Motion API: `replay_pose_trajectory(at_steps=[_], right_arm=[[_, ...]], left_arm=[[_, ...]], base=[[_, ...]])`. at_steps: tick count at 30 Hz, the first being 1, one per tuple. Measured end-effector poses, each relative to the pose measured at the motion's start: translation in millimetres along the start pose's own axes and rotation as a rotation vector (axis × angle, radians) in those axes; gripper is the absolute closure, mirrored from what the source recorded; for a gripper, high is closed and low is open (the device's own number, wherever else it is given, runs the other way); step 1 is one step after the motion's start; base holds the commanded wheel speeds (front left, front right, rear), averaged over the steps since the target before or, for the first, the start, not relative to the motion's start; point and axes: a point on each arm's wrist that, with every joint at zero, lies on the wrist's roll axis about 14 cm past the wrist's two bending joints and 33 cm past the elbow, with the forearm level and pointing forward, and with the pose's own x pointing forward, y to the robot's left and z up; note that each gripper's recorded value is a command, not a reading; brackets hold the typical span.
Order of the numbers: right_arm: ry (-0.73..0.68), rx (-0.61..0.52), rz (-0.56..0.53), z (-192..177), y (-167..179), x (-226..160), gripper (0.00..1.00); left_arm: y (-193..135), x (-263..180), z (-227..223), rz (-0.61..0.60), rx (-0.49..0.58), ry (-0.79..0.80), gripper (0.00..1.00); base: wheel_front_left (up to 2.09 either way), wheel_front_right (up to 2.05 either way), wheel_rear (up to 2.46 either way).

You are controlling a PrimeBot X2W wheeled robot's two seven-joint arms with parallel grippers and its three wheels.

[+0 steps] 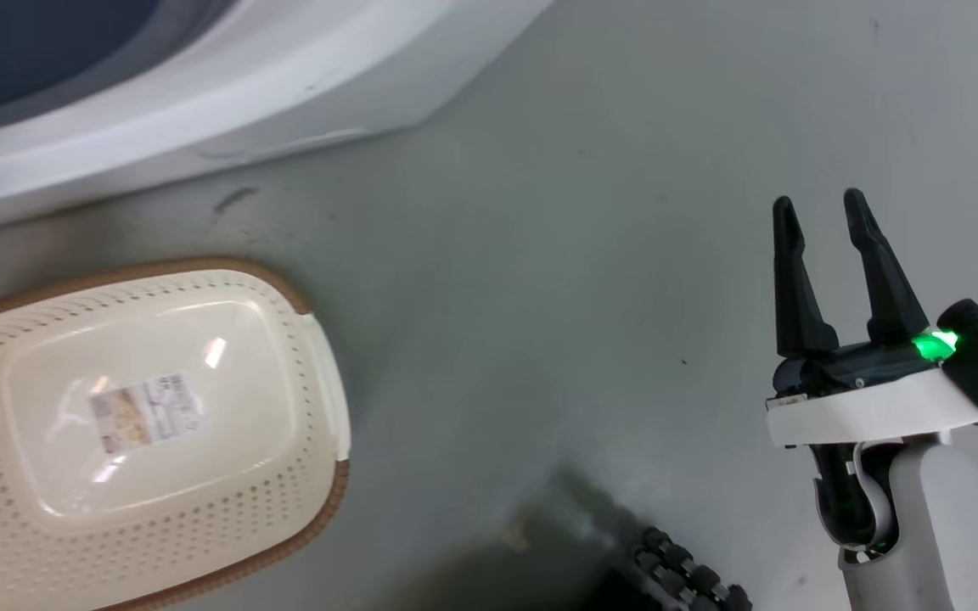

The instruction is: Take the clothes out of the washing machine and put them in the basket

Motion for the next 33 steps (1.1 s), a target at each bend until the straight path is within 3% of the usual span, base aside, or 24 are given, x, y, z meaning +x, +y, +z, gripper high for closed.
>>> replay_pose_trajectory(at_steps=[8, 12, 26, 27, 28, 33], right_arm=[[0.06, -0.006, -0.032, -19, -9, -2, 0.0], [0.088, -0.022, -0.044, -27, -13, -5, 0.0], [0.139, -0.023, -0.068, -45, -18, -11, 0.0], [0.139, -0.022, -0.068, -45, -18, -11, 0.0], [0.139, -0.02, -0.066, -45, -17, -11, 0.0], [0.138, -0.019, -0.059, -46, -15, -10, 0.0]], left_arm=[[3, 44, -38, -0.005, -0.085, 0.276, 0.0], [-18, 53, -66, -0.049, -0.079, 0.42, 0.0], [-13, 53, -106, -0.052, -0.103, 0.611, 0.0], [-14, 53, -107, -0.056, -0.107, 0.618, 0.89], [-16, 53, -107, -0.062, -0.117, 0.62, 1.0], [-14, 56, -102, -0.061, -0.124, 0.584, 1.0]], base=[[0.0, 0.0, 0.0], [0.0, 0.0, 0.0], [0.0, 0.0, 0.0], [0.0, 0.0, 0.0], [0.0, 0.0, 0.0], [0.0, 0.0, 0.0]])
